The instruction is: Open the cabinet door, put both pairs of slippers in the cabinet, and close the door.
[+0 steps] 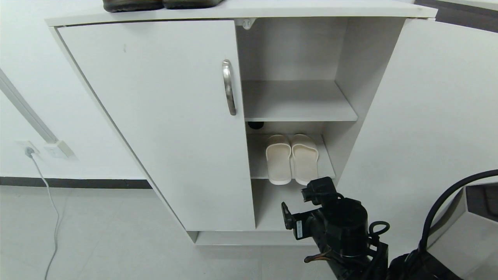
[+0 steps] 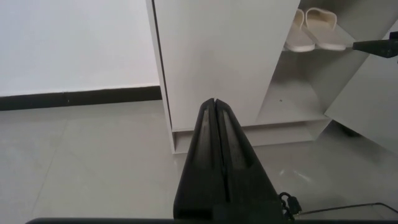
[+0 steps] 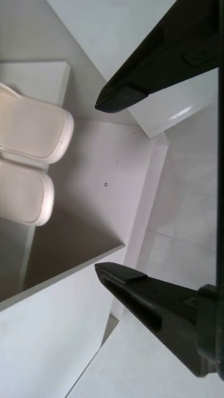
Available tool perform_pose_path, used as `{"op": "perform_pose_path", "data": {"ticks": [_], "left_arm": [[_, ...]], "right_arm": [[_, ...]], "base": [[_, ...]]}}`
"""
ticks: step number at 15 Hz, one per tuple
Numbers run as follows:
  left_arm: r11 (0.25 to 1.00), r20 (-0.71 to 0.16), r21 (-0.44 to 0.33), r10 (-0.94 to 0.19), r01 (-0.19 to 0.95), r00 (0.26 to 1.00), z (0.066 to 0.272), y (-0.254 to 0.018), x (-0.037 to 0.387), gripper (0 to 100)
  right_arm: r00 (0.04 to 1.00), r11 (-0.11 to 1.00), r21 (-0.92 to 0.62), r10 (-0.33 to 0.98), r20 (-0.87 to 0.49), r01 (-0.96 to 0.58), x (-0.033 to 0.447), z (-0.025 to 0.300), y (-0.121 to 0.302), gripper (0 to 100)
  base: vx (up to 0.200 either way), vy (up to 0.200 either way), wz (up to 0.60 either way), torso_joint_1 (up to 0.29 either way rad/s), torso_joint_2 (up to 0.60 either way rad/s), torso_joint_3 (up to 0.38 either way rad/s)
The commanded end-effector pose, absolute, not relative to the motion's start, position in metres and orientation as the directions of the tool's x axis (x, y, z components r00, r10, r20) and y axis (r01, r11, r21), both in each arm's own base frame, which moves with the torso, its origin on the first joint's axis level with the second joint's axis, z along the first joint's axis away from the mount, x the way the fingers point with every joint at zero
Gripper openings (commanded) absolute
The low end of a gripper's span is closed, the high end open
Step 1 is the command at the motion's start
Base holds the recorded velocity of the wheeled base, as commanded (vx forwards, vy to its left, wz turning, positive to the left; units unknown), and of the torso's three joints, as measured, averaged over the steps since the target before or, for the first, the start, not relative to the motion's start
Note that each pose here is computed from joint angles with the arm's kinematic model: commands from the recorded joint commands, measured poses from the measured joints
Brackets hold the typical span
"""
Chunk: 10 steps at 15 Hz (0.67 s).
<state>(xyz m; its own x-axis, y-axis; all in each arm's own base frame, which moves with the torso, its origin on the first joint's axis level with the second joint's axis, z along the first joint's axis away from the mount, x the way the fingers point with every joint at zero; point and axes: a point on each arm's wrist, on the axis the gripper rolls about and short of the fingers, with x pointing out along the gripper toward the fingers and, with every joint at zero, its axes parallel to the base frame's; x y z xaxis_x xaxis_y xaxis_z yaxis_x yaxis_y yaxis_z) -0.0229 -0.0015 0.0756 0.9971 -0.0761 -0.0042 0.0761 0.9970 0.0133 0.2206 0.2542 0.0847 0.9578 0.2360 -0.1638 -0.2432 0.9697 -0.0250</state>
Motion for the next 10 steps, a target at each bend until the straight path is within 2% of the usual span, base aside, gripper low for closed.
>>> {"op": "perform_pose_path", "data": {"ticks": [1,4,10], "left_arm": [[0.997,-0.006,0.013,-0.075,0.075,0.997,0.0755,-0.0015,-0.0227,0],[0.997,-0.006,0.012,-0.077,0.077,0.997,0.0755,-0.0014,-0.0228,0],[0.997,-0.006,0.009,-0.074,0.074,0.997,0.0755,-0.0014,-0.0227,0]], "right_arm": [[0.958,0.970,-0.028,0.234,-0.167,-0.241,0.2209,0.0832,0.2543,100],[0.958,0.970,-0.028,0.234,-0.167,-0.241,0.2209,0.0832,0.2543,100],[0.960,0.971,-0.027,0.232,-0.159,-0.239,0.2210,0.0855,0.2544,100]], "base": [[0.000,0.000,0.00,0.002,0.00,0.198],[0.000,0.000,0.00,0.002,0.00,0.108],[0.000,0.000,0.00,0.000,0.00,0.000]]}}
